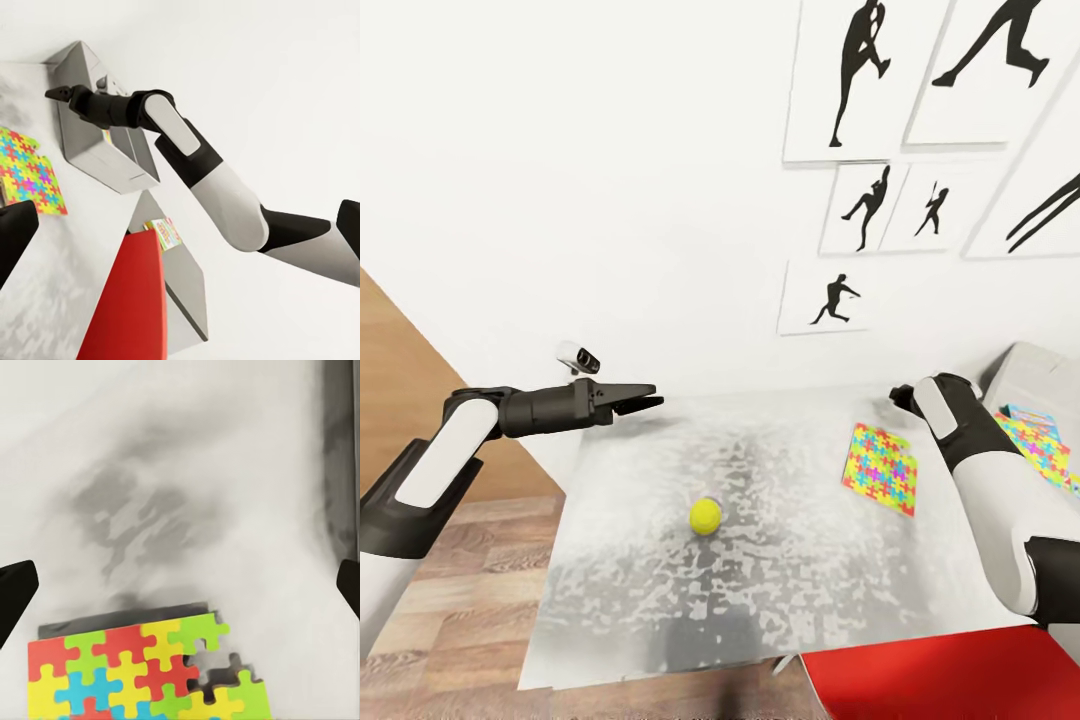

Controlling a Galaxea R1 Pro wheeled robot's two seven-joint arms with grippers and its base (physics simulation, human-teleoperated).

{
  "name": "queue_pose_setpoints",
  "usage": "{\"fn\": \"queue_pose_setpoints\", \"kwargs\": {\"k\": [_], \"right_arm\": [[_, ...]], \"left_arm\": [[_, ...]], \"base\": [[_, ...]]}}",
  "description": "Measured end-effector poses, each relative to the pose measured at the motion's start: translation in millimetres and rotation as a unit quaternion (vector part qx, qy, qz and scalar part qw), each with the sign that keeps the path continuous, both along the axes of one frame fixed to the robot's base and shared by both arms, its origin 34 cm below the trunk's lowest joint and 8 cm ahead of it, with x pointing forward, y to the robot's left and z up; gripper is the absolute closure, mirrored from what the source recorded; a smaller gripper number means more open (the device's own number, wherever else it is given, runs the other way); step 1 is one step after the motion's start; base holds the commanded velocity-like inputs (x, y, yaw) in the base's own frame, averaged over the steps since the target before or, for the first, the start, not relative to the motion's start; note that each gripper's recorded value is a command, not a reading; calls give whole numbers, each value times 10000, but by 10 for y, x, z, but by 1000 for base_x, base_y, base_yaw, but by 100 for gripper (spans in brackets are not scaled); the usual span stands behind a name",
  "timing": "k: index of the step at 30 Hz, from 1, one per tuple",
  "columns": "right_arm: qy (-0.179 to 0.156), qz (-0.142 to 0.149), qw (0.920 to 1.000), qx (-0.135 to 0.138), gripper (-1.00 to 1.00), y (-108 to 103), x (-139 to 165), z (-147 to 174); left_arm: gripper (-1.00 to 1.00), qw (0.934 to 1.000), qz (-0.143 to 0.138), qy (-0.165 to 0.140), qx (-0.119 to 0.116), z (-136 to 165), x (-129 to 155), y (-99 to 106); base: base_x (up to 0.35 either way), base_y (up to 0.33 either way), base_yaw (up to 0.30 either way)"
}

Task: Put all the toys in the child's room - the three board games (two on the bed and one on the table), the two jigsaw puzzles on the table, and the tennis ball on the table - inside the toy box on the table in the child's room.

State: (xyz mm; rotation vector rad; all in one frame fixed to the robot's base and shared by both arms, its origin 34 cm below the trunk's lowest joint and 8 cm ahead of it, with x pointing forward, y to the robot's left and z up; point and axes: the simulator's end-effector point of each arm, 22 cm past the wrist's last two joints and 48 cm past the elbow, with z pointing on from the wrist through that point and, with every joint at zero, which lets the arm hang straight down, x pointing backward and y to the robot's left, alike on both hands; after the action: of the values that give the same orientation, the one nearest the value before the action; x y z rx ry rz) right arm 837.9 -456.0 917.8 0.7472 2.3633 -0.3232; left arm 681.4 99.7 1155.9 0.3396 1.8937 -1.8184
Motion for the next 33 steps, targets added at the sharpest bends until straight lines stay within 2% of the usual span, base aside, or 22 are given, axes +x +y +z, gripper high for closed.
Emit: {"fn": "queue_pose_setpoints", "kwargs": {"k": [33], "right_arm": [[351, -31, 9994, -41, -100, -29, -124, -485]], "left_arm": [[-100, 9996, 214, 169, -89, -206, 184, 142]], "base": [[0, 0, 0]]}}
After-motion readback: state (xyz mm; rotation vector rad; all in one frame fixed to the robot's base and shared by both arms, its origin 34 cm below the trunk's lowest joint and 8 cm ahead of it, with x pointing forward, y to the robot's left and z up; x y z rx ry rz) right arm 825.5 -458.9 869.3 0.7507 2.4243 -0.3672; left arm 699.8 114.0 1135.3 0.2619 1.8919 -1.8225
